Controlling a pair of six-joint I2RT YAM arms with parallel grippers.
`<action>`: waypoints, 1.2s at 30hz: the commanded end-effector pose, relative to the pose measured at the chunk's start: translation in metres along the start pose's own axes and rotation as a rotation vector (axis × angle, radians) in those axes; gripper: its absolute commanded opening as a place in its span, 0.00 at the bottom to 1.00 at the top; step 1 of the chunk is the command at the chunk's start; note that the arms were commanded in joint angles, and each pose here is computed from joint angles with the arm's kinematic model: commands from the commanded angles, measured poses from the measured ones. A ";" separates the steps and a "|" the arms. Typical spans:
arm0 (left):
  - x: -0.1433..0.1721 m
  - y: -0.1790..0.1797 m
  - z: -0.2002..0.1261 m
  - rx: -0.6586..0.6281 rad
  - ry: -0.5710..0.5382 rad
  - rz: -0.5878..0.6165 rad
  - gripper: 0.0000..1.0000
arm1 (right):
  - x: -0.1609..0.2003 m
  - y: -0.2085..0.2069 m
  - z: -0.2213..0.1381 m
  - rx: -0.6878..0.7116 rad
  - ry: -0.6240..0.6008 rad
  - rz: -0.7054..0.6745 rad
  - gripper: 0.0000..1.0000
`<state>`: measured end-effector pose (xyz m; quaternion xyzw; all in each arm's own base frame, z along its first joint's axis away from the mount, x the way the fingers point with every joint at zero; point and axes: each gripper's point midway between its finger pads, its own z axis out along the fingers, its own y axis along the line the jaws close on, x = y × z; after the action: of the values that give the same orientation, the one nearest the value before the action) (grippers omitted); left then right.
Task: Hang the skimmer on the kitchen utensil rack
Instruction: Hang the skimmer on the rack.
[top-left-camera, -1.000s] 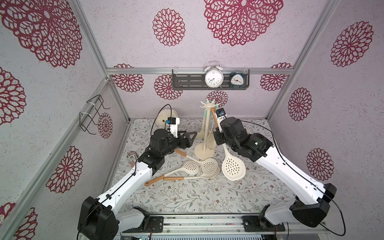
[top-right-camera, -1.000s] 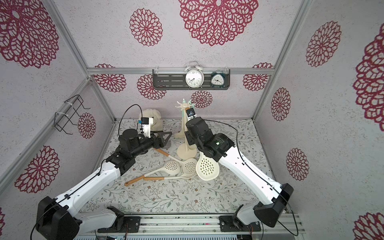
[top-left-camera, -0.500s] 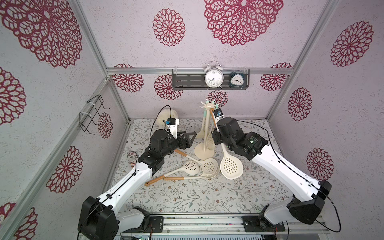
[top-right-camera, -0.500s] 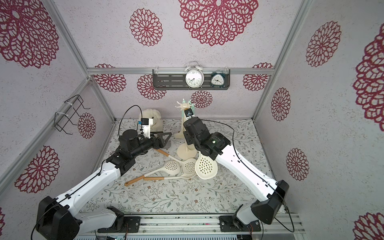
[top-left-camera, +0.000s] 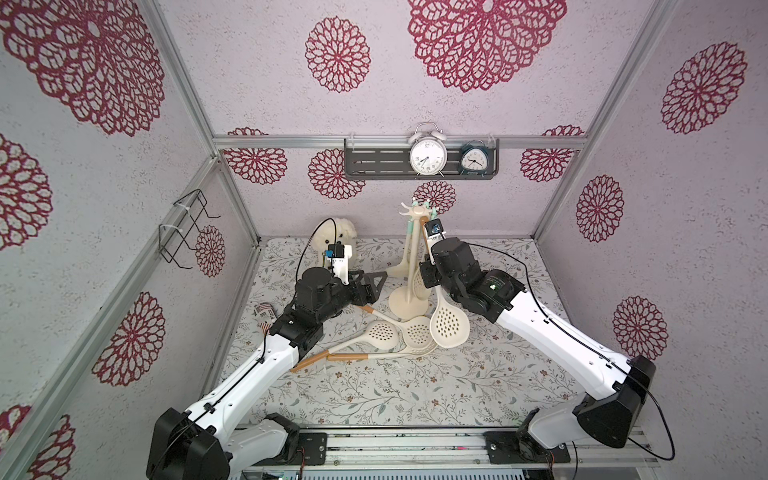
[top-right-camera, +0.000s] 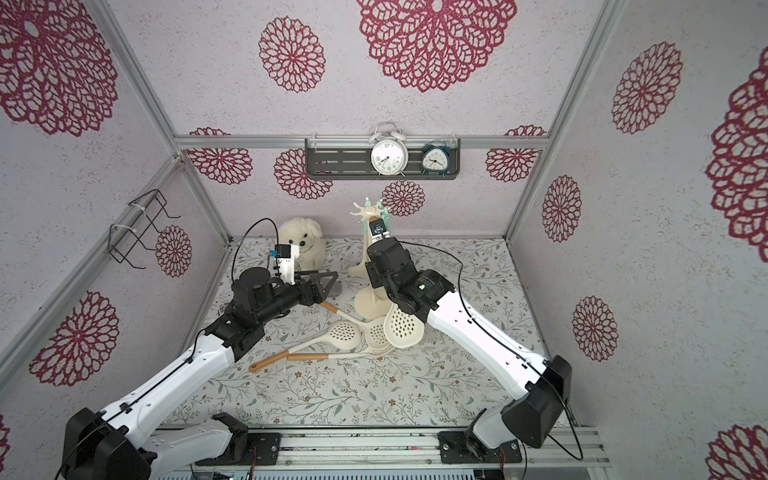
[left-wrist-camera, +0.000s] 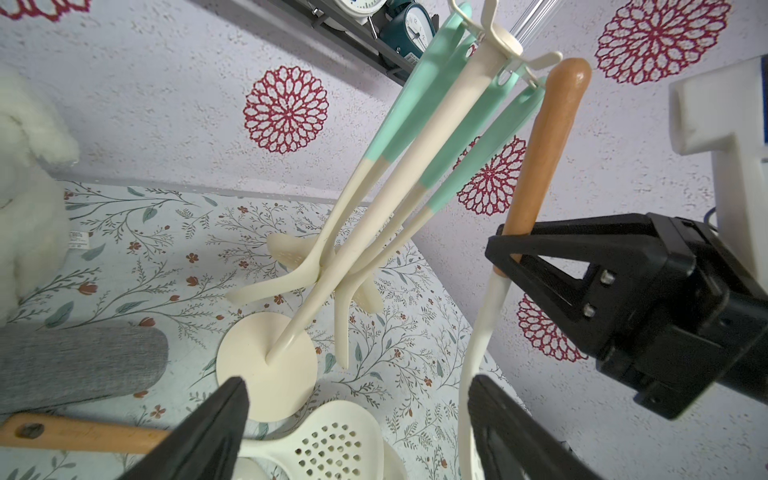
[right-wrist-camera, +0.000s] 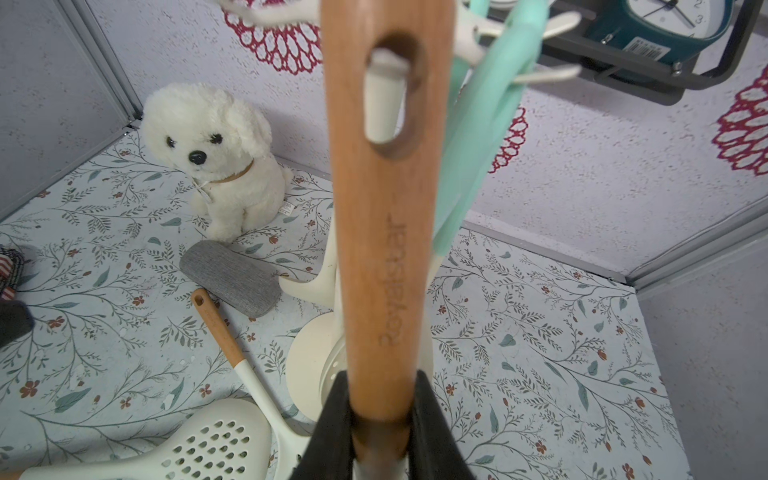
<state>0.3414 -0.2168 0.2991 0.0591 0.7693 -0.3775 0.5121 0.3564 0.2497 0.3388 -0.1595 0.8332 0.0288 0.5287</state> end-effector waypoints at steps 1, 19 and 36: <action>-0.001 0.005 -0.004 -0.019 -0.007 -0.007 0.87 | -0.008 -0.003 -0.011 -0.051 -0.034 0.028 0.03; -0.010 -0.010 0.018 0.065 0.014 -0.050 0.91 | -0.006 -0.012 -0.004 -0.185 -0.062 0.174 0.14; -0.014 -0.020 0.022 0.109 0.006 -0.026 0.94 | -0.013 -0.003 0.002 -0.224 -0.069 0.200 0.45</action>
<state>0.3550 -0.2399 0.3107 0.0696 0.7596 -0.4219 0.4901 0.3624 0.2499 0.3285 -0.1414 0.8324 0.1633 0.5103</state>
